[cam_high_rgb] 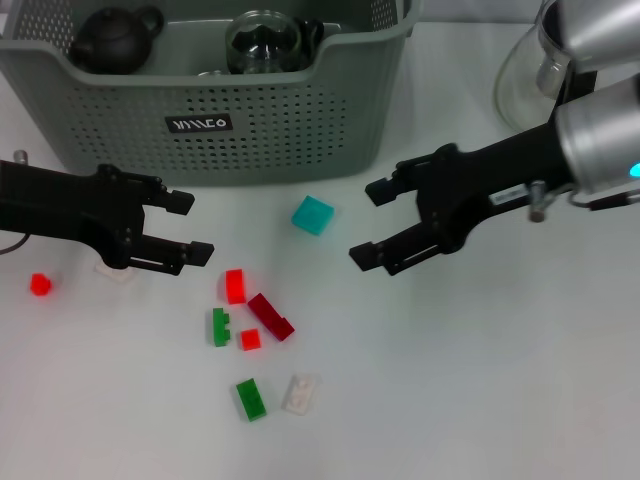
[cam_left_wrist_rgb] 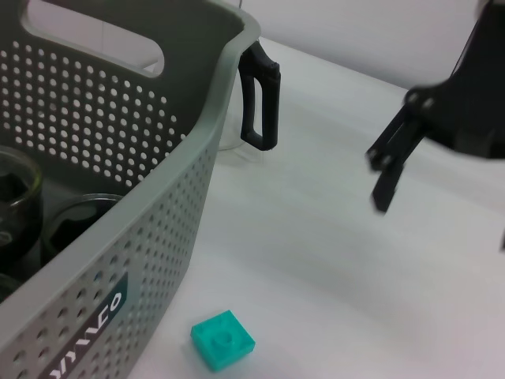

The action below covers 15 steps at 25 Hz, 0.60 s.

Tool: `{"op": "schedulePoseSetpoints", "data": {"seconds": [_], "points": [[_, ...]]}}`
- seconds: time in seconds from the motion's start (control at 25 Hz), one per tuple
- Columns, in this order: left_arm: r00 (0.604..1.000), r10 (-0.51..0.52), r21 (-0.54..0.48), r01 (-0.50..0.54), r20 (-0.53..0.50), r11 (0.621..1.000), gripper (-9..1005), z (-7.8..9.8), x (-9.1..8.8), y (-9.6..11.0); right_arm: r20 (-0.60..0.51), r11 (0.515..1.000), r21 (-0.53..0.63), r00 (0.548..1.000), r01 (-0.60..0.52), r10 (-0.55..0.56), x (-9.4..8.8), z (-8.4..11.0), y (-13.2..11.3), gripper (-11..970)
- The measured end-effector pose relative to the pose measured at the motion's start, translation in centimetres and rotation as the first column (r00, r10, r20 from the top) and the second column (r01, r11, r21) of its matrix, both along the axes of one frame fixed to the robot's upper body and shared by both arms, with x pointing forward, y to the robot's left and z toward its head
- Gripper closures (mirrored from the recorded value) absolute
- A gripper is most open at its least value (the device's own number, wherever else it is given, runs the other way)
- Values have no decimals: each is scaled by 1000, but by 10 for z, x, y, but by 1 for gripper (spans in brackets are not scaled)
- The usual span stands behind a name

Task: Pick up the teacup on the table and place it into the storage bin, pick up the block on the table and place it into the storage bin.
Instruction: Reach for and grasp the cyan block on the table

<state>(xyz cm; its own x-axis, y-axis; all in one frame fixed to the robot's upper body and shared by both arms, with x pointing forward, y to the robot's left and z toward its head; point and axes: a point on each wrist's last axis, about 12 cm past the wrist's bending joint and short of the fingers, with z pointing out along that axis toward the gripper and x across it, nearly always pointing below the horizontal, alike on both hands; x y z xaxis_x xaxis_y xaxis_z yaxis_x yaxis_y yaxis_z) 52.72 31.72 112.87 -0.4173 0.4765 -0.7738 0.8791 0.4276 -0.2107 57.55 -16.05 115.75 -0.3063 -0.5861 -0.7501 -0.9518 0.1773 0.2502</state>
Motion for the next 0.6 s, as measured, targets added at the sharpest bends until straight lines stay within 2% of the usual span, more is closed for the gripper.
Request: {"op": "schedulePoseSetpoints", "data": {"seconds": [0.12, 0.28, 0.6], "points": [[1000, -1, 0, 1, 0, 1000, 242, 0, 0, -1, -2, 1000, -31, 1000, 6, -6, 8, -17, 10, 29], [1000, -1, -3, 1, -2, 1000, 242, -1, 0, -2, 54, 995, -94, 998, 32, -27, 17, -38, 26, 29], [1000, 8, -6, -8, -3, 1000, 243, -3, 0, -2, 165, 985, -160, 986, 61, -34, 17, -64, 53, 28]]}}
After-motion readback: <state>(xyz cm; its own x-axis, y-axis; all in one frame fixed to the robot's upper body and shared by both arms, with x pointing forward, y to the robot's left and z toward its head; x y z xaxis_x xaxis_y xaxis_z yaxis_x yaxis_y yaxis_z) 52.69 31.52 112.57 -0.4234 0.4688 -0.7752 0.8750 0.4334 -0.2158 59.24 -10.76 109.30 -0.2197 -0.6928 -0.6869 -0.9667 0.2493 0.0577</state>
